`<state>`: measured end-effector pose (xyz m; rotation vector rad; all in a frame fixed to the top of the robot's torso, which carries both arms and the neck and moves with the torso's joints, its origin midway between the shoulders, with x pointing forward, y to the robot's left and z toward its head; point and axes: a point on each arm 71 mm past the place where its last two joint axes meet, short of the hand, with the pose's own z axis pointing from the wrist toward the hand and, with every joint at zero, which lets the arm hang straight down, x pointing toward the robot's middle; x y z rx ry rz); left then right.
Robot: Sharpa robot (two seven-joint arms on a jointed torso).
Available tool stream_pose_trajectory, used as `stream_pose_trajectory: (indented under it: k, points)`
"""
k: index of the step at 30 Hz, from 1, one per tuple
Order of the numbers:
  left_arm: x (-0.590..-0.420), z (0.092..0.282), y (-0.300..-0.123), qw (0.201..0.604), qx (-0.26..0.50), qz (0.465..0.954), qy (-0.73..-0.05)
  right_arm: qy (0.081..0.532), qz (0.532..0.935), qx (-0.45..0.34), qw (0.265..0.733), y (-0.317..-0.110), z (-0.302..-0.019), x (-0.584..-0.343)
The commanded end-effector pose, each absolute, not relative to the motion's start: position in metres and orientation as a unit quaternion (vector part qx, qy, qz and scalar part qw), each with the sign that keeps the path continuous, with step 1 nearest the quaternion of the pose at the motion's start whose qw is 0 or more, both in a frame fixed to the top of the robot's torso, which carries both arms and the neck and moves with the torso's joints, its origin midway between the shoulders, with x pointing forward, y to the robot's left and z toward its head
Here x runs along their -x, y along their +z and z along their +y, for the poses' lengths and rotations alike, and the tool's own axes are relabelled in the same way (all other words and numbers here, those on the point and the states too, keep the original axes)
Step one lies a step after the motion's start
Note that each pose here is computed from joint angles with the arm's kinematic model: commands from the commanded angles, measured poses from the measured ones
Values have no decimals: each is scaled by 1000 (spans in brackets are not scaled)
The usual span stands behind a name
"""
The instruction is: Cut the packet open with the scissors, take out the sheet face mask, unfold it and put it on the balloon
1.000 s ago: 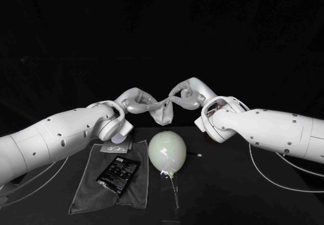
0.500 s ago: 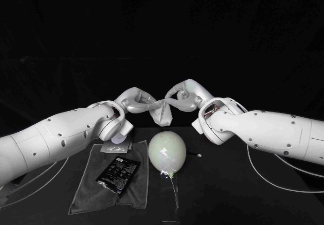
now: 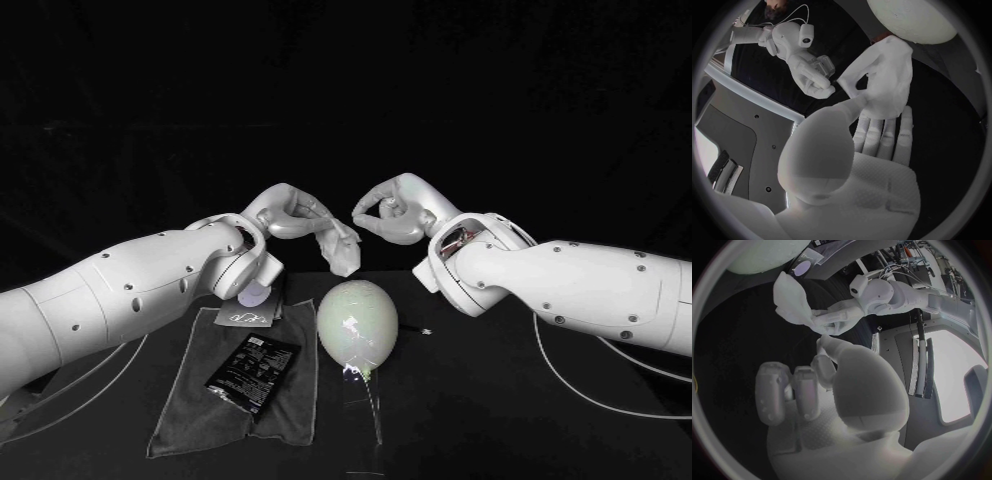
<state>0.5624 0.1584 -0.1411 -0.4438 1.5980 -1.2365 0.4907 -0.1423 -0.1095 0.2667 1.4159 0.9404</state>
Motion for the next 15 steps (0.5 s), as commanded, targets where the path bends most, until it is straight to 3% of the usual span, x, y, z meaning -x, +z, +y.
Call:
stream_pose_trajectory:
  k: [1, 15]
  points:
    - [-564, 161, -139, 527, 192, 655, -507, 417, 629, -110, 647, -110, -141, -489]
    - [-562, 155, -138, 524, 196, 650, -515, 417, 635, -118, 639, -113, -135, -495]
